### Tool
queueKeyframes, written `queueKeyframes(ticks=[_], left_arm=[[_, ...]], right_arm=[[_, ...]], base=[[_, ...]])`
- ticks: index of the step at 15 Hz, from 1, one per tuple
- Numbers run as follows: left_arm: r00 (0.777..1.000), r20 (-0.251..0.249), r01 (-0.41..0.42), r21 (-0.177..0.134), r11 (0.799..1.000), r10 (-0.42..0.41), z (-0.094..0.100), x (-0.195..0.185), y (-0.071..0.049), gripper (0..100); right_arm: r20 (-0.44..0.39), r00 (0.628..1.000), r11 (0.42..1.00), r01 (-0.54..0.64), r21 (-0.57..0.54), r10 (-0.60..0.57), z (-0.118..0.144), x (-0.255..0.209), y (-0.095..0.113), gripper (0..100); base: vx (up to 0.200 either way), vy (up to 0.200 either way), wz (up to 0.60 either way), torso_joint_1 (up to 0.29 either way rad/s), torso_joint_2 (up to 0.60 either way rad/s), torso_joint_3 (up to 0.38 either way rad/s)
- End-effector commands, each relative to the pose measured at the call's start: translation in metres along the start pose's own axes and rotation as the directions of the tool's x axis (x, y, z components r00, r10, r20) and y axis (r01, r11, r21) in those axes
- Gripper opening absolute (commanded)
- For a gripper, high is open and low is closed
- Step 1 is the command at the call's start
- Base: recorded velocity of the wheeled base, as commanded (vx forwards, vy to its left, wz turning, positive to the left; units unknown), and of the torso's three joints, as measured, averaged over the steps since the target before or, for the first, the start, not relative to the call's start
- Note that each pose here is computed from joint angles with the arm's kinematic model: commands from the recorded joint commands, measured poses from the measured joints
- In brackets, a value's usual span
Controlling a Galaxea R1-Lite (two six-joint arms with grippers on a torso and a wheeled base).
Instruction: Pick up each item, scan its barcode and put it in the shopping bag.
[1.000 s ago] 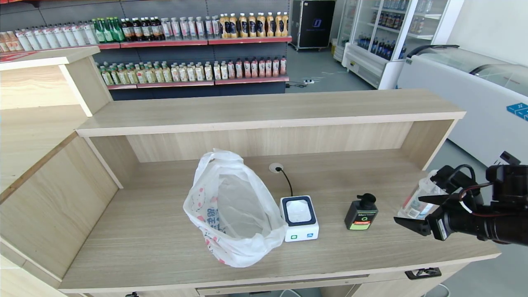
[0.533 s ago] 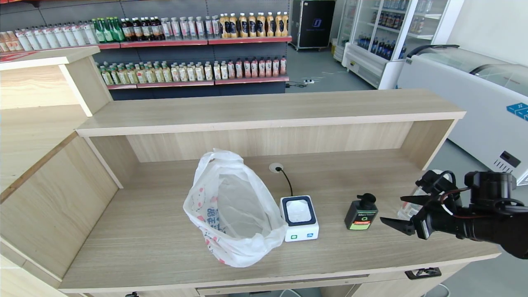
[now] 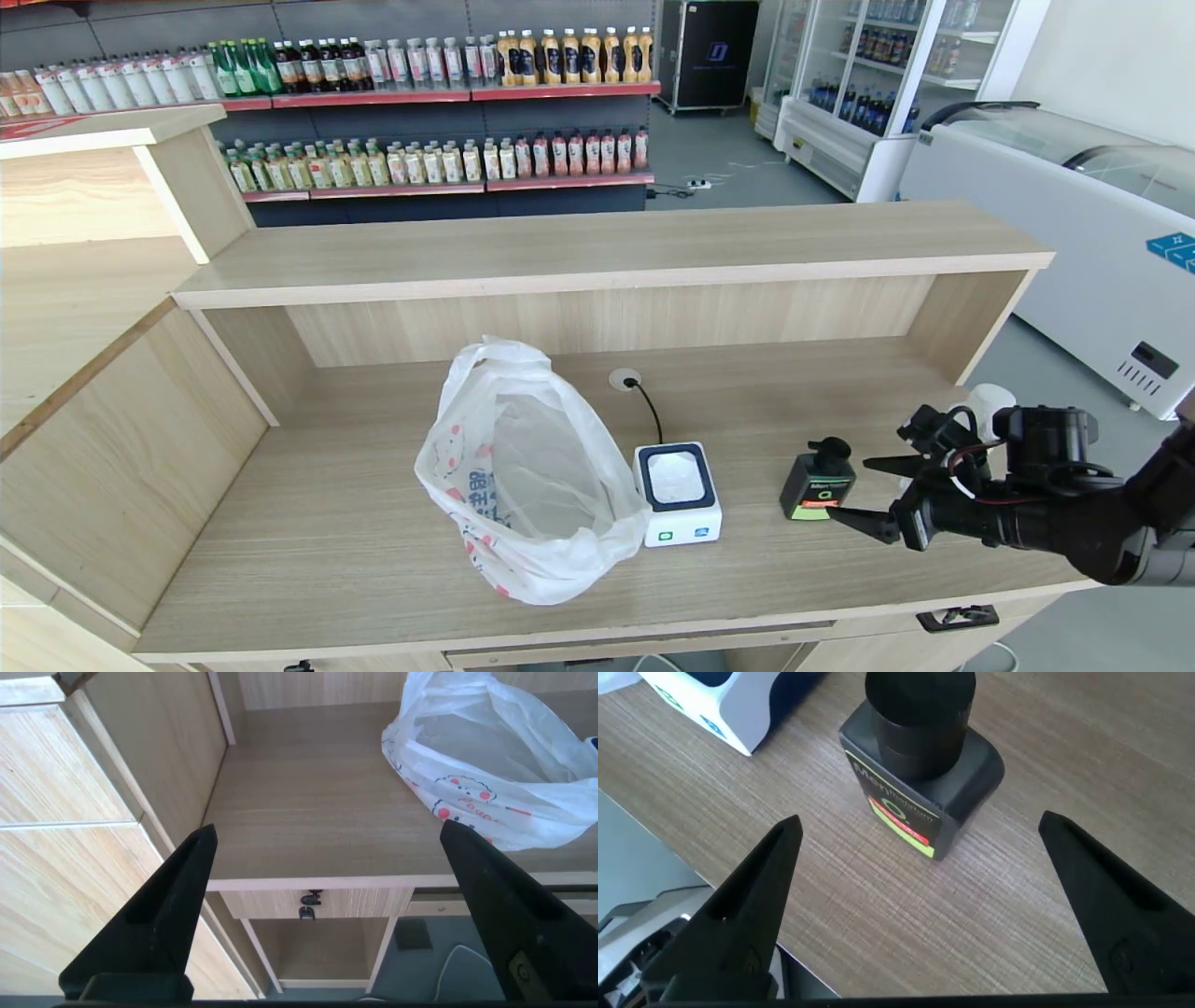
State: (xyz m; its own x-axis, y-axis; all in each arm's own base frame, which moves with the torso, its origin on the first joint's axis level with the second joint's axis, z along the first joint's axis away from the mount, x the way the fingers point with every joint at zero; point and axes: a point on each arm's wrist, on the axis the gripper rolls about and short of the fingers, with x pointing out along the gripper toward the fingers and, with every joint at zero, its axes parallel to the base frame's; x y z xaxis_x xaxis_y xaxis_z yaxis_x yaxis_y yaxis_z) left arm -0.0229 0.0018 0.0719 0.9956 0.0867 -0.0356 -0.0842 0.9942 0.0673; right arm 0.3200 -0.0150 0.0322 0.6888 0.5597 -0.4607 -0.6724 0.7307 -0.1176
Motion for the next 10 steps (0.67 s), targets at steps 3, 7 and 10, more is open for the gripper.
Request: queueKeyframes(ticks=[3,7,10], left_arm=[[1.000,0.000,-0.001,0.000,1.000,0.001,0.000,0.000,0.000,100],[1.000,0.000,-0.001,0.000,1.000,0.001,0.000,0.000,0.000,100],[1.000,0.000,-0.001,0.000,1.000,0.001,0.000,0.000,0.000,100]], right_arm=[[-0.001,0.999,0.999,-0.043,-0.008,0.043,-0.003,0.027,-0.001,100],[0.010,0.995,0.994,-0.100,-0.044,0.101,-0.003,0.053,0.011,100],[0.028,0.992,0.991,-0.123,-0.053,0.124,0.001,0.068,0.015,100]], base=[[0.000,0.000,0.00,0.000,0.00,0.000],[0.000,0.000,0.00,0.000,0.00,0.000],[0.000,0.000,0.00,0.000,0.00,0.000]])
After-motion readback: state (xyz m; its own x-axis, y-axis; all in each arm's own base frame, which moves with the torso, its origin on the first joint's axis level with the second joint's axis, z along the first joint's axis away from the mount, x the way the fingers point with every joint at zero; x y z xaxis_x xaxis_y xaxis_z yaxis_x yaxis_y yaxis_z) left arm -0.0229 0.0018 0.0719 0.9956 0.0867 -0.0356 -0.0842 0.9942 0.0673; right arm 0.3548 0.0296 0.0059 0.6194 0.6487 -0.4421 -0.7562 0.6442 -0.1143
